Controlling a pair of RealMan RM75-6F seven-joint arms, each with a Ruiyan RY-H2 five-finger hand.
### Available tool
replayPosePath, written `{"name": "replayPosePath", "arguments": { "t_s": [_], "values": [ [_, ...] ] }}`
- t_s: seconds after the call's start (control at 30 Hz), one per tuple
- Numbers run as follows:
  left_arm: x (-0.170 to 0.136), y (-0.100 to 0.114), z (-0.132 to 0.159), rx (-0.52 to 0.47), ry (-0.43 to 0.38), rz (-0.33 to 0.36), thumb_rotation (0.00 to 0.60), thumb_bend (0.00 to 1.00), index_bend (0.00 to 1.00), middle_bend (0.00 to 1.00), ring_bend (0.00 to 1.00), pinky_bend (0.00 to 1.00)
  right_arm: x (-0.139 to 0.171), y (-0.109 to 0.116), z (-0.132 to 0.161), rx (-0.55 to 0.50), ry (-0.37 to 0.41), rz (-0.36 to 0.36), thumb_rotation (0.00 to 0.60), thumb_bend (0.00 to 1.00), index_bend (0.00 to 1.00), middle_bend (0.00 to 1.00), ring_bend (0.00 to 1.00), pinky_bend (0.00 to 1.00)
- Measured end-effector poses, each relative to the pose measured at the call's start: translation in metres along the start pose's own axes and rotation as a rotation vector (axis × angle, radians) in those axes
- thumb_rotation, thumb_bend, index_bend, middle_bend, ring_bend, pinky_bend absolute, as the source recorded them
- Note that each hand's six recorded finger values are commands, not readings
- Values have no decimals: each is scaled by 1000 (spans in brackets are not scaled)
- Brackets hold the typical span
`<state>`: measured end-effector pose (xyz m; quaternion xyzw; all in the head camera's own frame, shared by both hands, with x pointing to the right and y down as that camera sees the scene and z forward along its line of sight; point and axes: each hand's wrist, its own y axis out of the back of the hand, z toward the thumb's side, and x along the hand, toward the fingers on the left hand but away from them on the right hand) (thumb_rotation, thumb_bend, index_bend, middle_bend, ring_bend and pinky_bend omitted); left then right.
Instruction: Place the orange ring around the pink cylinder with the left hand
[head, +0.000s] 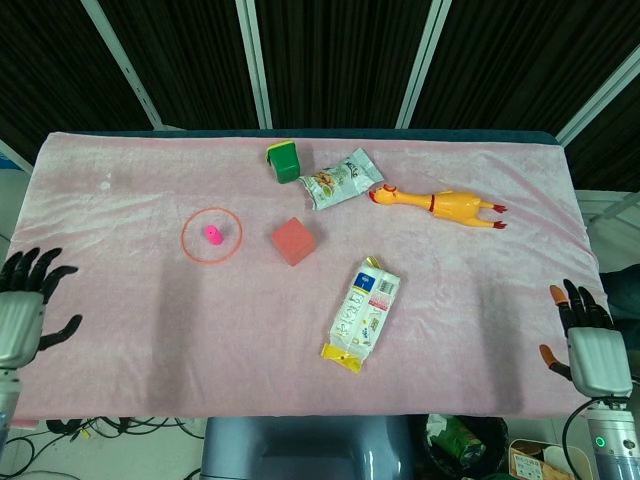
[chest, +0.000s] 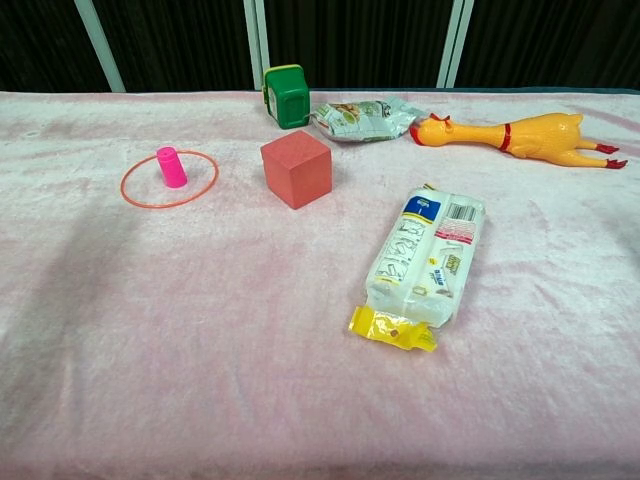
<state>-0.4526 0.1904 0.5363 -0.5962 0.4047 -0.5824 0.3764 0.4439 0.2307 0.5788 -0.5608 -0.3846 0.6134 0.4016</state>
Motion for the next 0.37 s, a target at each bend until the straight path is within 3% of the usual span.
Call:
{"name": "replayPosePath", "arguments": {
  "t_s": [0.13, 0.37],
  "values": [
    [-34, -10, -25, -29, 58, -29, 600, 226, 199, 55, 0, 0, 1, 5, 3, -7, 7, -15, 600, 178, 0, 0, 0, 185],
    [-51, -20, -17, 2, 7, -101, 600, 227, 199, 54, 0, 0, 0, 12, 7, -26, 8, -38, 600, 177, 0, 0, 0, 185]
  ]
}}
